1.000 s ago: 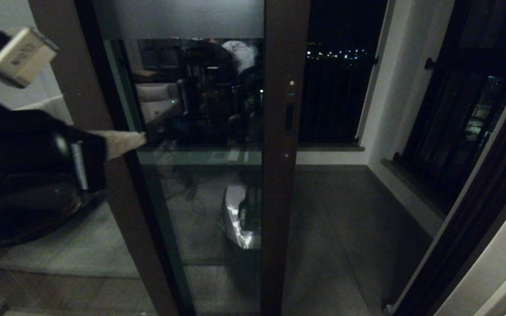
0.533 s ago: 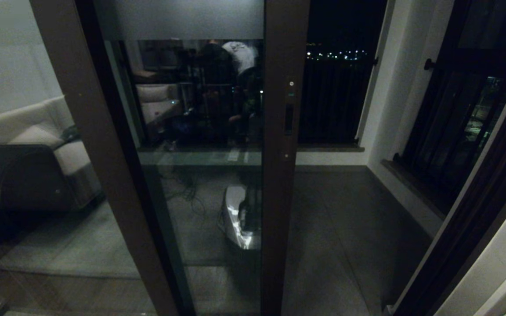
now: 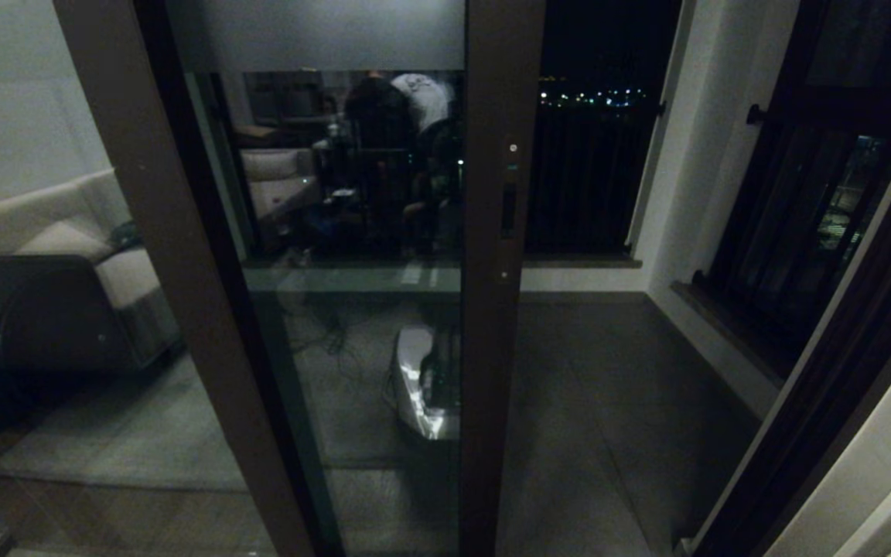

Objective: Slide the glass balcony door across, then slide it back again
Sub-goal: Close the slid door

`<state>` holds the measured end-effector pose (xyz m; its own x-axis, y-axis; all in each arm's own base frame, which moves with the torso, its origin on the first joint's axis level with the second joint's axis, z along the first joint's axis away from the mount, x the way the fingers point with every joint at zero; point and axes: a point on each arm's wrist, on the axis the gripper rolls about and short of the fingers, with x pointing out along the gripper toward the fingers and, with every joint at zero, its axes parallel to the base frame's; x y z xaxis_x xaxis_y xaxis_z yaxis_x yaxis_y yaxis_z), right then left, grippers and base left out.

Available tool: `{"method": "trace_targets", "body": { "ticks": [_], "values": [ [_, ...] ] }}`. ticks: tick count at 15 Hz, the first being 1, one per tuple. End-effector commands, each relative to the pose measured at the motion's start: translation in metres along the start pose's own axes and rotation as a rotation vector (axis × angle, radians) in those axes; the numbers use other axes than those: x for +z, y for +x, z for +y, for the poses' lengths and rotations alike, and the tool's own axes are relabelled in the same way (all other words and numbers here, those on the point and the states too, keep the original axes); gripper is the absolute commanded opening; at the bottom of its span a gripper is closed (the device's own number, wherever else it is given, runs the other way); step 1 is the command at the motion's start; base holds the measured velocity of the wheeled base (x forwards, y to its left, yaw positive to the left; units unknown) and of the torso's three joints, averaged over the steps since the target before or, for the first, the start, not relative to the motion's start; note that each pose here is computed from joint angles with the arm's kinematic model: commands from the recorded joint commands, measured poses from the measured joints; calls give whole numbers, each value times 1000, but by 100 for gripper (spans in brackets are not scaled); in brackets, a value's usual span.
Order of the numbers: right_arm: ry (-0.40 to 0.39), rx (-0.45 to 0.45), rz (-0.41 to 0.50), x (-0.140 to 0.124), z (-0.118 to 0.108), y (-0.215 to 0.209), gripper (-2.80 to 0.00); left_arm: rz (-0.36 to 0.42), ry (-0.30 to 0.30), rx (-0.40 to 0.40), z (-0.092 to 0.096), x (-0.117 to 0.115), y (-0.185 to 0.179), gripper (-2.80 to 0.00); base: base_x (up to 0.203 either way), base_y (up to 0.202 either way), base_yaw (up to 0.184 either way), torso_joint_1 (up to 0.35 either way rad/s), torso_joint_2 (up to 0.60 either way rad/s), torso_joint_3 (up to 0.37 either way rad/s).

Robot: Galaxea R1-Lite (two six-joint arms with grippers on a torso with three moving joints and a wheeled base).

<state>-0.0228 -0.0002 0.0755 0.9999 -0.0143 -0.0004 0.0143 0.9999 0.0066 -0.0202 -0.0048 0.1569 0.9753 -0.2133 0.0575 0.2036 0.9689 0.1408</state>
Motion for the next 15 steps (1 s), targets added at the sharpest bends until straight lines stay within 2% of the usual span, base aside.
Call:
{"method": "trace_targets", "body": {
  "ticks": [1,2,3,4,7,8,9,10,12,14,15],
  "values": [
    [0,0,0,0,0,0,-280,36,2,-10,-7,-52,-1,-280,0,0,0,0,0,0],
    [0,0,0,0,0,0,-280,35,-9,-13,-8,-63,1,-280,0,0,0,0,0,0],
    [1,0,0,0,0,0,-280,21,-75,-12,-9,-66,1,-280,0,0,0,0,0,0],
    [0,0,0,0,0,0,-280,1,-115,-20,-9,-65,-1,-280,0,0,0,0,0,0],
    [1,0,-1,0,0,0,-280,109,-138,-52,-13,-74,-12,-280,0,0,0,0,0,0],
    [0,0,0,0,0,0,-280,103,-110,8,-12,-72,-13,-280,0,0,0,0,0,0],
    [0,0,0,0,0,0,-280,104,-104,35,-11,-72,-13,-280,0,0,0,0,0,0],
    [0,0,-1,0,0,0,-280,110,-143,45,-11,-73,-13,-280,0,0,0,0,0,0],
    [0,0,0,0,0,0,-280,110,-307,88,-11,-74,-13,-280,0,0,0,0,0,0],
    [0,0,0,0,0,0,-280,102,-530,168,-9,-77,-13,-280,0,0,0,0,0,0],
    [0,0,0,0,0,0,-280,97,-578,205,-9,-78,-12,-280,0,0,0,0,0,0]
  ]
}}
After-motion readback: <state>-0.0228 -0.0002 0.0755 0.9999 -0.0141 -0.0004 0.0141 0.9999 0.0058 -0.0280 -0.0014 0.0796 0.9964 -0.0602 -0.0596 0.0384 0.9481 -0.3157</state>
